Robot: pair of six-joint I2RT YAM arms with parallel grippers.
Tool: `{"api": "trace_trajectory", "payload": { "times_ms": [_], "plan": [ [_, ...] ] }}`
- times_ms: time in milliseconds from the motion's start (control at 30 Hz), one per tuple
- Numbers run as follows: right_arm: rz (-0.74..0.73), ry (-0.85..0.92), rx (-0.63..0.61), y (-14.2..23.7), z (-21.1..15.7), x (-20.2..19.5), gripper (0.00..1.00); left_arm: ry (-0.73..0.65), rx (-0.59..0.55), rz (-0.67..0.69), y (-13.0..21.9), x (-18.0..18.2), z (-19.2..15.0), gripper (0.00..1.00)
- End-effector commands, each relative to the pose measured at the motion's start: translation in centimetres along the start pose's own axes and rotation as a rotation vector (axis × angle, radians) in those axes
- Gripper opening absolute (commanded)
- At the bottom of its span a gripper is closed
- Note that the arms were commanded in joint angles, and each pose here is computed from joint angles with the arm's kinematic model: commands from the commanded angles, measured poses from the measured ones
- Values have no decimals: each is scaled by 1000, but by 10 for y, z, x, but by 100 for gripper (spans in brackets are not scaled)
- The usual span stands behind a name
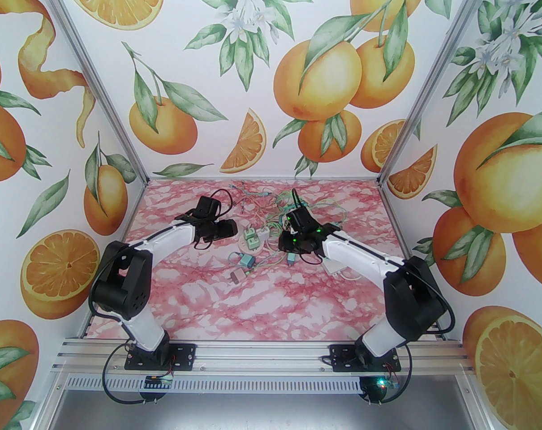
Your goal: Pull the plug off the socket
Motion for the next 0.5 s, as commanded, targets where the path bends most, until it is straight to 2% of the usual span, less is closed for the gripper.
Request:
{"api": "trace_trajectory", "payload": {
  "times_ms": [0,267,467],
  "plan": [
    [75,-30,-37,-5,15,18,35,-95,3,-61,13,-5,-6,72],
    [117,-81,-12,-29,24,27,38,-250,16,-225,18,-29,-12,64],
    [137,-111,-2,-33,24,27,39,-365,27,-237,8,-35,-10,61]
  ]
}}
Point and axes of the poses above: each hand's point on the last joint's axis, 136 mm out from that joint toward the fingers, its own y axis back along the fingers, its own x axis along the line the jaws close on, z = x × y, the point moved 9 cm from there along y, back along the fingers, and after that the axes turned 1 degree about y, right-handed, at the moved point
